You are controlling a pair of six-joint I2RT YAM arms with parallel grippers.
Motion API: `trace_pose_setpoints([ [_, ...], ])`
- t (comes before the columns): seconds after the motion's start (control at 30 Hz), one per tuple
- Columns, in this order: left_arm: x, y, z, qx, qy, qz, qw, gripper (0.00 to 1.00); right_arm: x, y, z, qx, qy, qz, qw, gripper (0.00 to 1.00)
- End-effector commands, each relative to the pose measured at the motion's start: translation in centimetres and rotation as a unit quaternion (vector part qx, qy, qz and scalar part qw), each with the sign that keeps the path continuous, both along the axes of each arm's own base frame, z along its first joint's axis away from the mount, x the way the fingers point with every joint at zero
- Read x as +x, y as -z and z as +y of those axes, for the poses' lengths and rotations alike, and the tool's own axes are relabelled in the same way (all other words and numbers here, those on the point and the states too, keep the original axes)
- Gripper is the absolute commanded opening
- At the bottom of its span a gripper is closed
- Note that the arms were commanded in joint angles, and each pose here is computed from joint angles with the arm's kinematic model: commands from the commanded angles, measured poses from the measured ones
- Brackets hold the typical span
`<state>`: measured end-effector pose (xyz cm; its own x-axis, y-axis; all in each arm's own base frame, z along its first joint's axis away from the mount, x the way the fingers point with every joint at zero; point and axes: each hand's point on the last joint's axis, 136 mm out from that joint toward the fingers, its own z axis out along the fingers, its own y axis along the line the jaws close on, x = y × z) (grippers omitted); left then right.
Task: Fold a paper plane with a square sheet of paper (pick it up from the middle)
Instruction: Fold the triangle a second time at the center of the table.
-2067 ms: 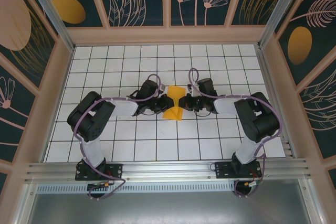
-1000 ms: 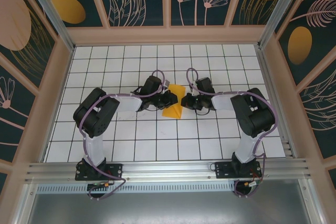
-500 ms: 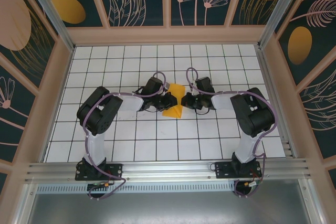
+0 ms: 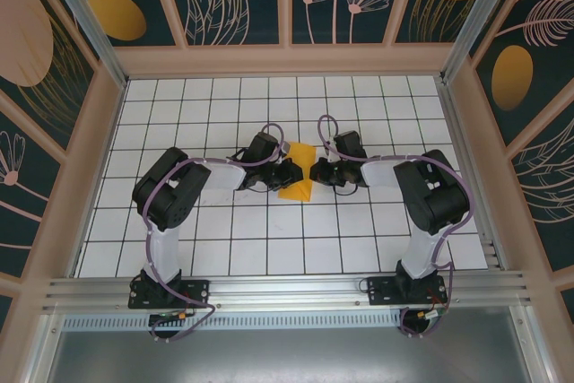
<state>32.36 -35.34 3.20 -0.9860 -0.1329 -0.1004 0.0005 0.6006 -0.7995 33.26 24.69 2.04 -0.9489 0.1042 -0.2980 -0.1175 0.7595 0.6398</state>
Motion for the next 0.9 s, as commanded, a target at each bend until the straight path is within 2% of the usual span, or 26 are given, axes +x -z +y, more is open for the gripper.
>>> trace_pose_setpoints([
  [0.0, 0.2, -1.4, -0.6, -0.011, 0.012, -0.025, 1.0, 0.16, 0.6, -0.7, -0.3, -0.002, 0.0, -0.016, 1.0, 0.07],
  [0.2, 0.3, -2.8, -0.7, -0.021, 0.013, -0.04, 0.999, 0.17, 0.3, -1.3, -0.3, 0.003, -0.004, -0.025, 1.0, 0.07],
  [0.63, 0.6, -2.1, -0.9, -0.018, 0.015, -0.036, 0.999, 0.17, 0.9, -0.3, -1.0, -0.021, 0.012, -0.024, 0.999, 0.06],
  [0.87, 0.8, -1.8, -1.1, -0.017, 0.016, -0.034, 0.999, 0.17, 0.8, -0.1, -0.5, -0.013, 0.001, -0.021, 1.0, 0.07],
])
